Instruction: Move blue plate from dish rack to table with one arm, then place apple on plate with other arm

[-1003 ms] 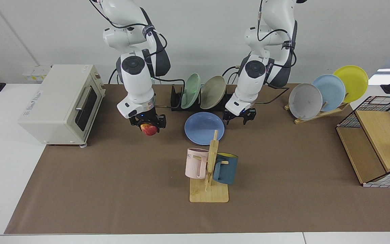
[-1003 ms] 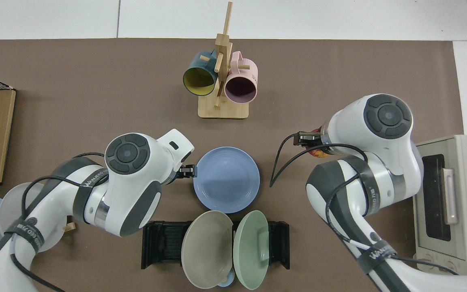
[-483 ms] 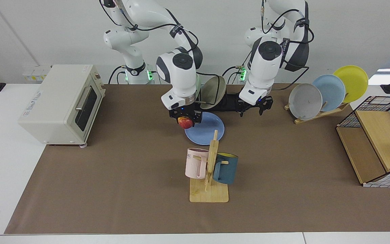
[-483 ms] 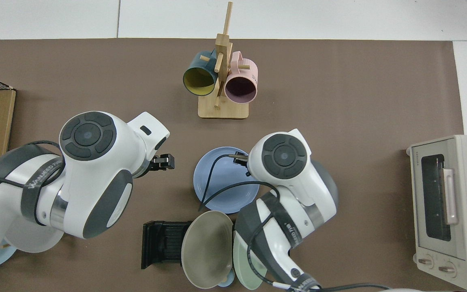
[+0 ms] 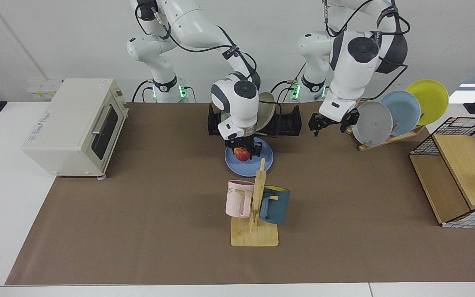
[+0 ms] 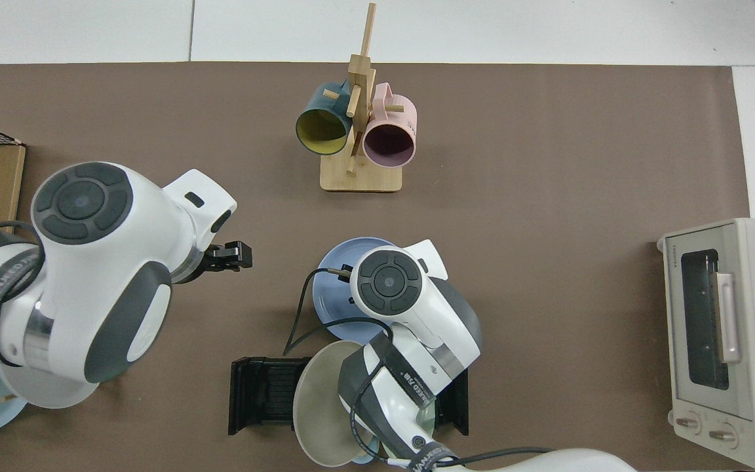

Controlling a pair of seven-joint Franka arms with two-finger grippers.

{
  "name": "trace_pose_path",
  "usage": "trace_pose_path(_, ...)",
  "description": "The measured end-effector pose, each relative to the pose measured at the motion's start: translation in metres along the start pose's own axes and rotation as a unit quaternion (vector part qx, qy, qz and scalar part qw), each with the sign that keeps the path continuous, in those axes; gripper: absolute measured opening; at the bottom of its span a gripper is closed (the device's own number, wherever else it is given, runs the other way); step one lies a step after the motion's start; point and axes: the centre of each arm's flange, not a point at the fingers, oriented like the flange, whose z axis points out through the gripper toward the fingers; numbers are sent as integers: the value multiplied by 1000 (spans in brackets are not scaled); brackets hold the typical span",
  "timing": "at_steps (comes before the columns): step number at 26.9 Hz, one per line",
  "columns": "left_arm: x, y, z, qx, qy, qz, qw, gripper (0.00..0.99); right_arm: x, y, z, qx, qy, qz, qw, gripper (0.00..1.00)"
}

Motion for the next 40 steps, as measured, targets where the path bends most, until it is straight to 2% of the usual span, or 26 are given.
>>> trace_pose_path(6,8,-61,-16,0,-11,11,1000,991,-8,-4,14,-4,-7,8,1000,740)
trace_pose_path(10,8,-107,-26,-4,-8,25,1000,991,-14,-12,10,1,-5,8,1000,907)
trace_pose_path(11,7,-118,-29,-6,-6,28,1000,991,-14,-14,7,4,-4,8,1000,991)
trace_pose_path(13,4,-137,-36,-8,0,37,999,991,-11,-17,-1,9,-1,10,1000,1000)
trace_pose_path(16,-1,-150,-49,-9,11,46,999,991,-2,-19,-17,10,2,15,1000,1000)
trace_pose_path(20,-6,-145,-59,-8,21,52,998,991,13,-18,-47,16,10,17,1000,1000)
trace_pose_path(25,-10,-148,-68,-9,29,49,998,991,51,11,-90,23,18,-13,999,1000)
trace_pose_path(32,-13,-154,-78,-9,33,44,998,991,119,84,-146,24,33,-110,993,1000)
trace_pose_path(36,-19,-155,-91,-9,23,44,999,991,151,124,-165,26,45,-145,988,1000)
trace_pose_path(40,-21,-151,-101,-9,25,48,999,991,182,167,-172,17,46,-187,981,1000)
